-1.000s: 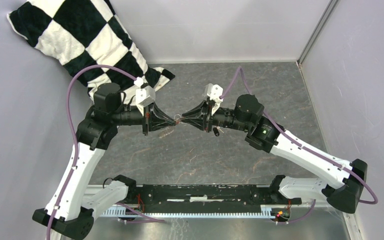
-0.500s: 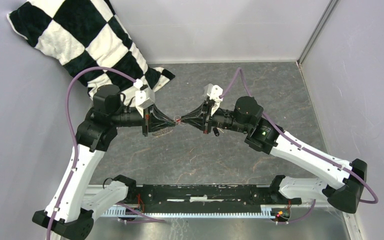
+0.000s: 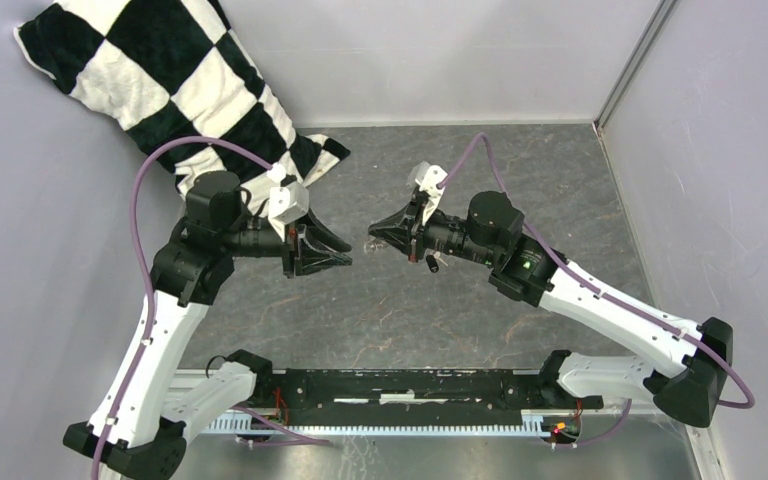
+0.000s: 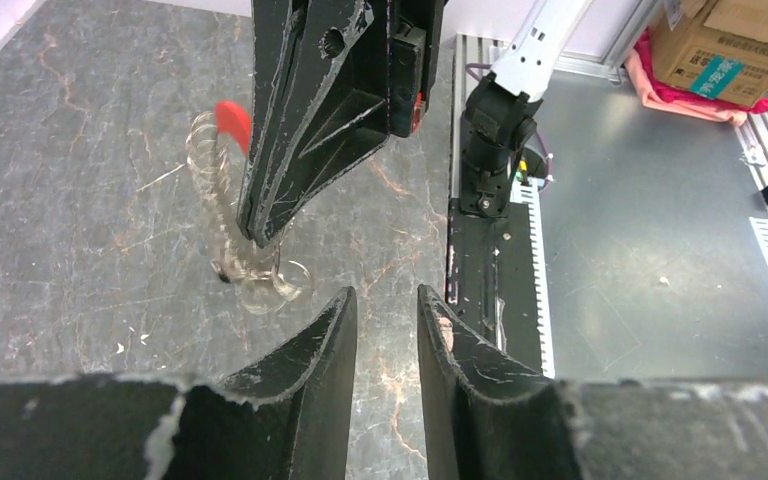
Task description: Put the keys on the keyring
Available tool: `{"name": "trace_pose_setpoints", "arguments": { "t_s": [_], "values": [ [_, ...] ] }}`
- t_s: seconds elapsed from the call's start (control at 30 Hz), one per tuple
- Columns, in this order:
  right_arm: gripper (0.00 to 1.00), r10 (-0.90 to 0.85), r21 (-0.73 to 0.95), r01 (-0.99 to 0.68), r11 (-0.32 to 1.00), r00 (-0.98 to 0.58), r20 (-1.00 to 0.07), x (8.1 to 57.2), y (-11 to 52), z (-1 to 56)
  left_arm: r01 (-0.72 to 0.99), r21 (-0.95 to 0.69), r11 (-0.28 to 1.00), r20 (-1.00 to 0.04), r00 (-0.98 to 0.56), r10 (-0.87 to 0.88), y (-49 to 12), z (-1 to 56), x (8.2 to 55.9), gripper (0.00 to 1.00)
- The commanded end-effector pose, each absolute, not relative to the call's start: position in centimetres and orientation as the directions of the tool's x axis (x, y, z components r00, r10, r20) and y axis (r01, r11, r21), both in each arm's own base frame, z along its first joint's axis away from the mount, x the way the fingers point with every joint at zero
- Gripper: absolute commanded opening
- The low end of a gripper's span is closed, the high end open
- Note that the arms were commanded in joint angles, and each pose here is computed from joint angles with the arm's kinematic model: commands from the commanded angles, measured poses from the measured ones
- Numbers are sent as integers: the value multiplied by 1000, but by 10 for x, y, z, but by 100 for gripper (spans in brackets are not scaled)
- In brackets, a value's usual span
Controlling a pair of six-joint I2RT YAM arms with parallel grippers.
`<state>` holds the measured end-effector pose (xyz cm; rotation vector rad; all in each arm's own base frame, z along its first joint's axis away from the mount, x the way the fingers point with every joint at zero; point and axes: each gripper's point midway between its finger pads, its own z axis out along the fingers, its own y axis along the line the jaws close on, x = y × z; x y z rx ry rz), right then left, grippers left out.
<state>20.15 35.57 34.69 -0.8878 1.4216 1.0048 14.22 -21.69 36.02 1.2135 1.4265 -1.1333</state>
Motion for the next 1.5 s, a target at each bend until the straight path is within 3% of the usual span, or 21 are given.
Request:
{"name": "trace_pose_setpoints", "arguments": {
  "t_s": [0.0,0.27,0.43,0.63,1.07,1.47],
  "values": [
    [1,35,28,-935,353,-17,-999,201,350,369,995,13,101,-985,-5,174,-212,361,142,35],
    [0,7,3,-953,303,-1,-1000,193,353,369,932,311,188,-906,231,354,-190,333,174,36],
    [0,19,11,-971,238,-7,-1000,184,360,371,971,214,104,-929,170,327,-196,317,152,38],
    [0,25,-2,-983,186,7,-1000,177,364,373,989,42,141,-973,8,232,-208,325,153,39],
    [1,71,1,-996,86,5,-997,163,372,383,992,-82,94,-985,-94,141,-219,339,145,38],
    [0,100,2,-999,37,2,-995,156,376,390,992,-99,83,-985,-110,136,-219,340,142,37]
  ]
}}
